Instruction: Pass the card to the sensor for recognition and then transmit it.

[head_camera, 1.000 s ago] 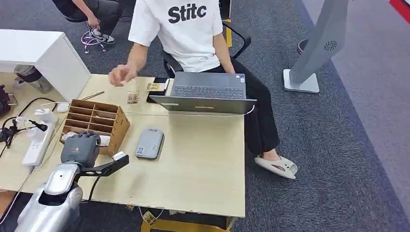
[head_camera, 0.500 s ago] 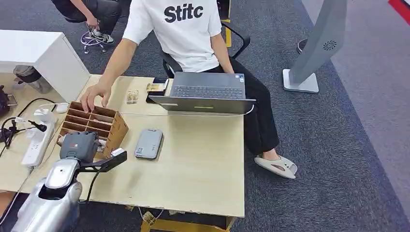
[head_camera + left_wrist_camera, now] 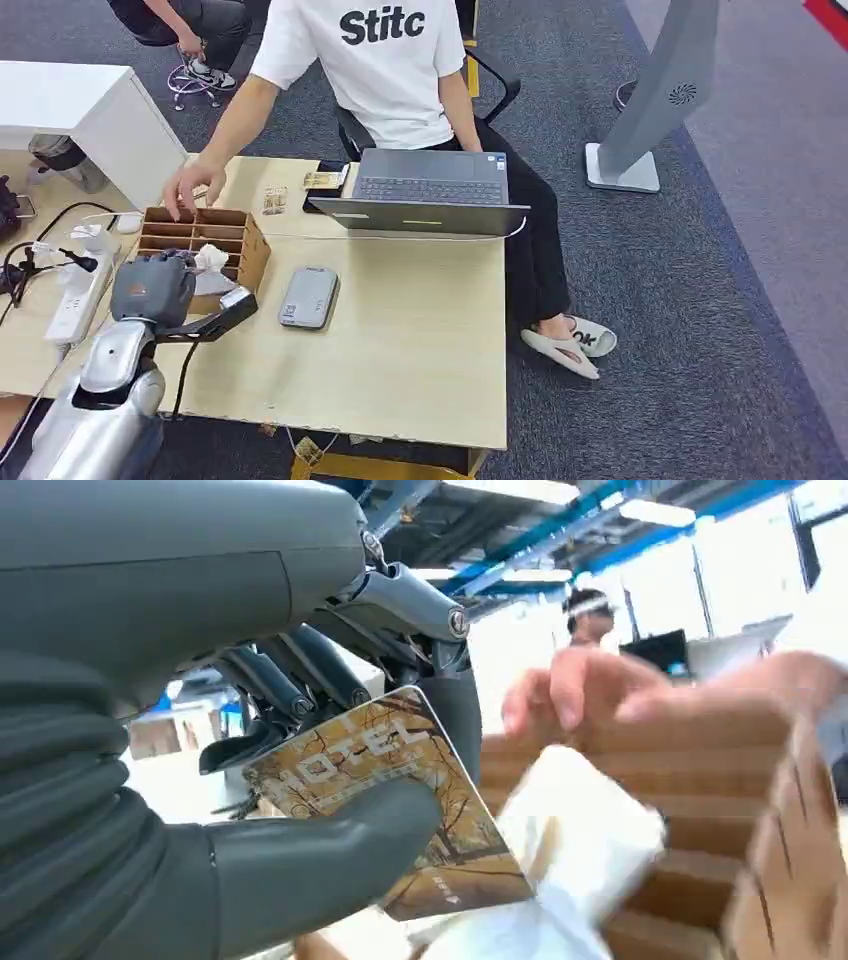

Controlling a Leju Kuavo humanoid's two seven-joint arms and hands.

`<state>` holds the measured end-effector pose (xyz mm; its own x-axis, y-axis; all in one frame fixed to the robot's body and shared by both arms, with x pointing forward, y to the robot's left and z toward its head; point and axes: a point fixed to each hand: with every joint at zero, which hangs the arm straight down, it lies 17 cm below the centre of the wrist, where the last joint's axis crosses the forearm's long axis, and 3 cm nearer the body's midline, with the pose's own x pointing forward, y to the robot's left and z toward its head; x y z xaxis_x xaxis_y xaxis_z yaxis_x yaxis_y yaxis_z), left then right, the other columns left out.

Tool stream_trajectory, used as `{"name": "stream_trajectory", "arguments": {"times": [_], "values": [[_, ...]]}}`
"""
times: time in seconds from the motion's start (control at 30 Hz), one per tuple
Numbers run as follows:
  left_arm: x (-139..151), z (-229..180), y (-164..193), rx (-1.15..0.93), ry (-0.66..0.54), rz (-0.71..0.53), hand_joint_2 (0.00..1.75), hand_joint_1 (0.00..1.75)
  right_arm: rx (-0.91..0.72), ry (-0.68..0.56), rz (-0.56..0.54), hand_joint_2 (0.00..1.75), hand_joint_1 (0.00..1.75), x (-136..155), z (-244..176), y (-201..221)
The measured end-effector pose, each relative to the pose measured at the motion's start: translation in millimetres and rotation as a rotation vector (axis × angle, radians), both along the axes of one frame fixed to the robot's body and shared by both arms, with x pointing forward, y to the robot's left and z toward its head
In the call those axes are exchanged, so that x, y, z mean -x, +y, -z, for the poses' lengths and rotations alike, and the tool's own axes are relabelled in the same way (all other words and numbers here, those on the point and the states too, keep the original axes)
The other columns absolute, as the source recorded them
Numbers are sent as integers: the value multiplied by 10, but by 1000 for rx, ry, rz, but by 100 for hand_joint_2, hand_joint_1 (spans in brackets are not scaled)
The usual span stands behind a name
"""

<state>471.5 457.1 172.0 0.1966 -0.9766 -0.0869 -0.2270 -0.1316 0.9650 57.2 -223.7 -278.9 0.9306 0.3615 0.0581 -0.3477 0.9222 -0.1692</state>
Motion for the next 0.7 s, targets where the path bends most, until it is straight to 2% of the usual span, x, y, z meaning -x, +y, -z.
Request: {"name": "stream_trajectory", "arguments": {"times": [0.4, 0.53, 0.7], "values": [[-121, -998, 130, 183, -221, 38, 175, 175, 8, -7, -4, 175, 0, -10, -3, 1], [-188, -1208, 186, 157, -253, 18, 175, 175, 7, -7, -11, 175, 0, -10, -3, 4], [-273, -1433, 381, 60, -299, -68, 175, 175, 10, -6, -34, 175, 0, -17, -4, 3]]}}
